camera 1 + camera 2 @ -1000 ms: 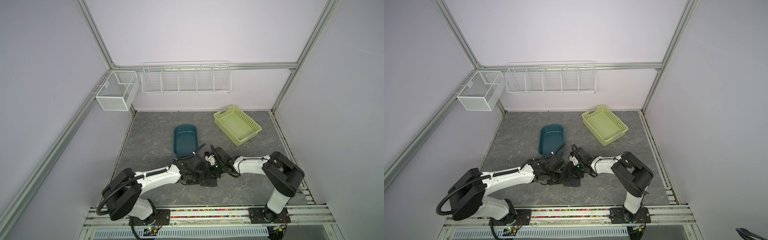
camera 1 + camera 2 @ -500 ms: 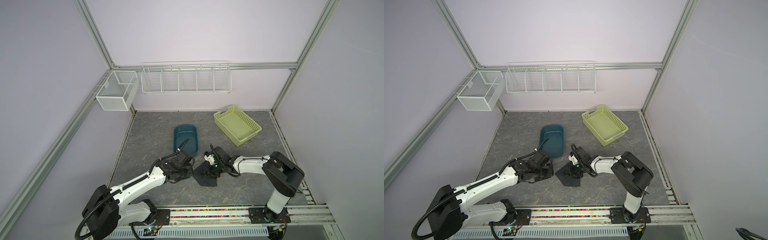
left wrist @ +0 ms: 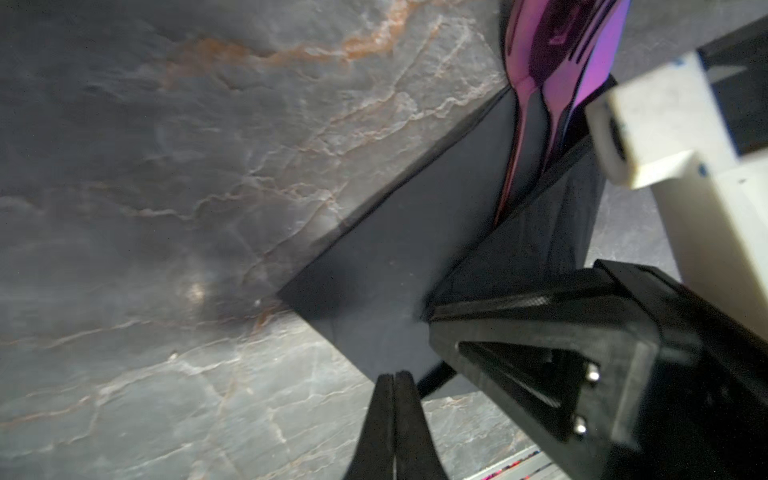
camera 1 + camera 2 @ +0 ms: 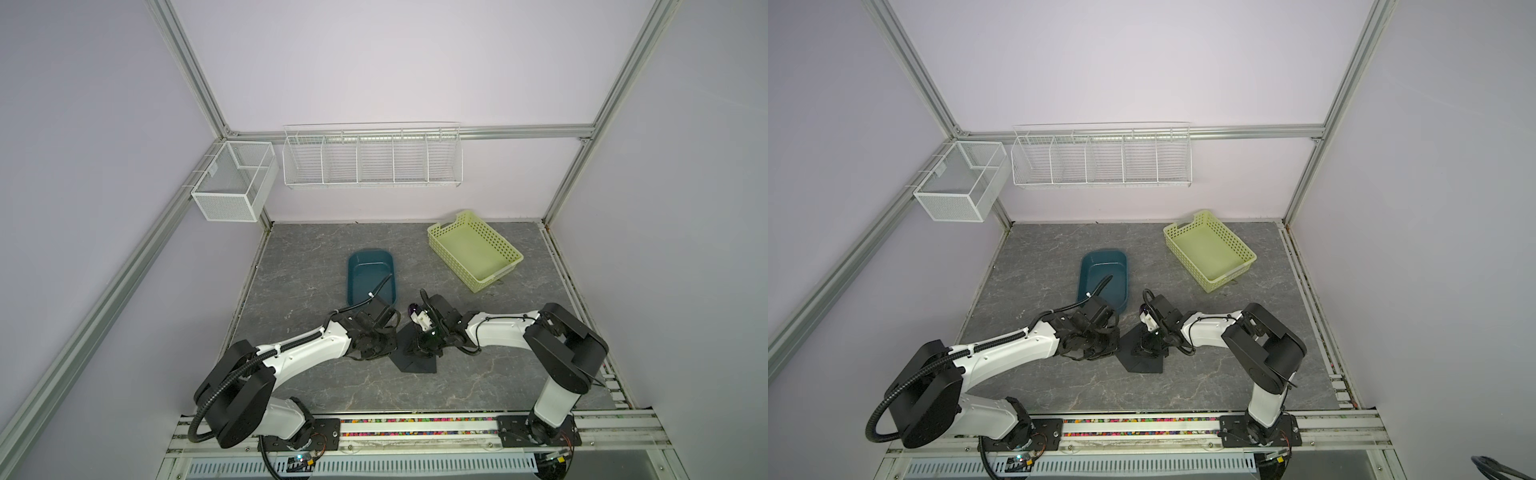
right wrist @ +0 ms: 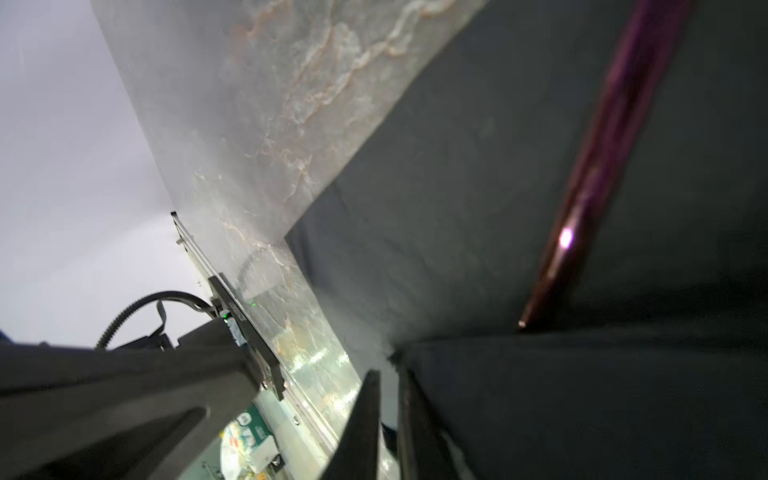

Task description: Place the utensils on the paper napkin and roll it up

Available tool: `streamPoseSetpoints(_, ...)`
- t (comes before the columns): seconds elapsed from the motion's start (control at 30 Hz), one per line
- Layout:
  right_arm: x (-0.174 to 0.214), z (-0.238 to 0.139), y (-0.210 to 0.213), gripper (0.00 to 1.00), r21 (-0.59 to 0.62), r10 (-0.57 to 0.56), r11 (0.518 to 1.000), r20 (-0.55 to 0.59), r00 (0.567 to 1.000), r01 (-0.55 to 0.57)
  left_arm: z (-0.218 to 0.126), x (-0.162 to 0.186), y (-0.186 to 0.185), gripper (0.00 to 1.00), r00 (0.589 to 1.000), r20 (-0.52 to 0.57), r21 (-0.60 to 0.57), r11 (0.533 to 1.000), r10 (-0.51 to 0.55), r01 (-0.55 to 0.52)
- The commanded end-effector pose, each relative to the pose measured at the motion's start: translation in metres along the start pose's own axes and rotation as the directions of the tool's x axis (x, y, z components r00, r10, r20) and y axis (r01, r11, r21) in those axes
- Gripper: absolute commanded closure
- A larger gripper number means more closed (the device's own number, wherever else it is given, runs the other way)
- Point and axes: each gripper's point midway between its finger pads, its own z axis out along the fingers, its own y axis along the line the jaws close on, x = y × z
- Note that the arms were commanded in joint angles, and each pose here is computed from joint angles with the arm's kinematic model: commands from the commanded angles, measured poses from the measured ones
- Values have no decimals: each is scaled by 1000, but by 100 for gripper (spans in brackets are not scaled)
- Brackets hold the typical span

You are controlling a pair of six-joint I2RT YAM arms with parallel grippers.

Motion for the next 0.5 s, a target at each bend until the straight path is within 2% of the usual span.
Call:
streamPoseSetpoints(0.0, 4, 2, -5, 78, 19, 12, 1000, -10, 1000, -12, -2, -9, -23, 100, 1000, 5, 71, 997, 26, -26)
streamPoseSetpoints(0.27, -1, 1, 3, 77, -9, 5, 1000, 11, 1000, -4, -4, -6, -16, 100, 1000, 13, 63, 998, 20, -20)
streamPoseSetpoints(0.37, -4, -10, 15, 76, -25, -28, 999, 35, 999, 29, -4, -3, -13, 100, 1000, 11, 64, 998, 16, -16)
streamPoseSetpoints(0.47, -5, -26, 21, 75, 12, -66, 998, 64, 996, 65, -4, -1, -13, 100, 1000, 7, 71, 997, 15, -15)
